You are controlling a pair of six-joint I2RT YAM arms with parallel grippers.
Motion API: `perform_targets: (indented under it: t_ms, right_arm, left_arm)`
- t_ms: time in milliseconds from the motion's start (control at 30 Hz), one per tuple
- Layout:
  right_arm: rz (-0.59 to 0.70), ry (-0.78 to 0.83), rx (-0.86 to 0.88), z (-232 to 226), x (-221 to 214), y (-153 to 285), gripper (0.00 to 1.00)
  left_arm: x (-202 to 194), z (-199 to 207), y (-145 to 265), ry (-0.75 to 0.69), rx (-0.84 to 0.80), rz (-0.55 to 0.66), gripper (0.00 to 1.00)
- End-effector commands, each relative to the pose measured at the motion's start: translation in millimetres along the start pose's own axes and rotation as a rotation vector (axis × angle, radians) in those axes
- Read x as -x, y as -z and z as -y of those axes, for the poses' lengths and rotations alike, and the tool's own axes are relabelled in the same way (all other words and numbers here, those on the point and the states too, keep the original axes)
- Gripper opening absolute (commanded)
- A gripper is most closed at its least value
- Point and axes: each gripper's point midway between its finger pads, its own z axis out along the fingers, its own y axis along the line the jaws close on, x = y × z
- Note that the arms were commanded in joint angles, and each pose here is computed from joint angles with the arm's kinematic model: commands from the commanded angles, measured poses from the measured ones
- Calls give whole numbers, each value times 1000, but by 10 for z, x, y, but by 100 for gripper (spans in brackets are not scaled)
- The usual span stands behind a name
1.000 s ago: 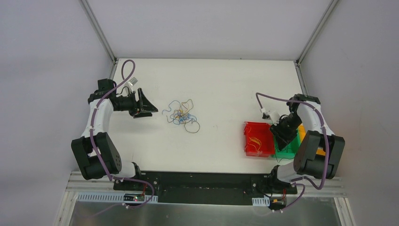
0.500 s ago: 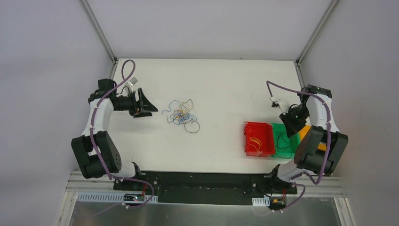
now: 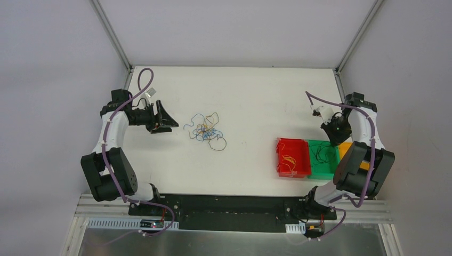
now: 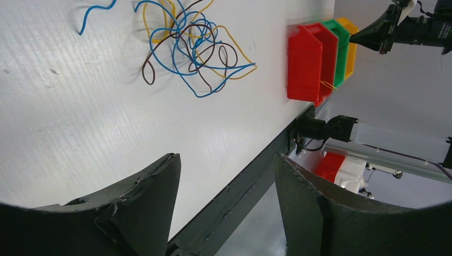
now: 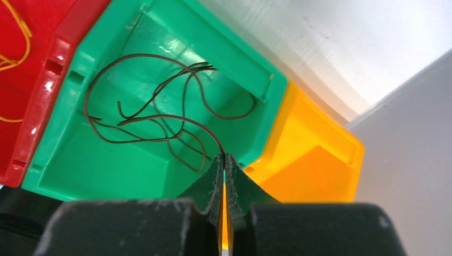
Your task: Untangle the cables
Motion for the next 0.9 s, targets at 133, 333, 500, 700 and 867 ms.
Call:
perform_targets:
  t_ms: [133,333,500,700,867]
  right_arm:
    - [-51,23,236,-705,-270,66,6]
    - [98,-95,291,-798,154,431,59]
    - [297,-164,312,-856,1039,848,70]
    - [428,-157,407,-1420,2195,845,70]
    - [475,-136,496,-1991,2929,608,70]
  left_arm:
    - [-4,19,-16,-31,-23,-1,68]
    - [-67,-77,-70,-11,-4,-18,69]
    - [-46,-194,-277,-11,9,-40,68]
    - [130,-164,-628,-41,-17,-72,61]
    - [359,-198,-867,-73,8,-78,57]
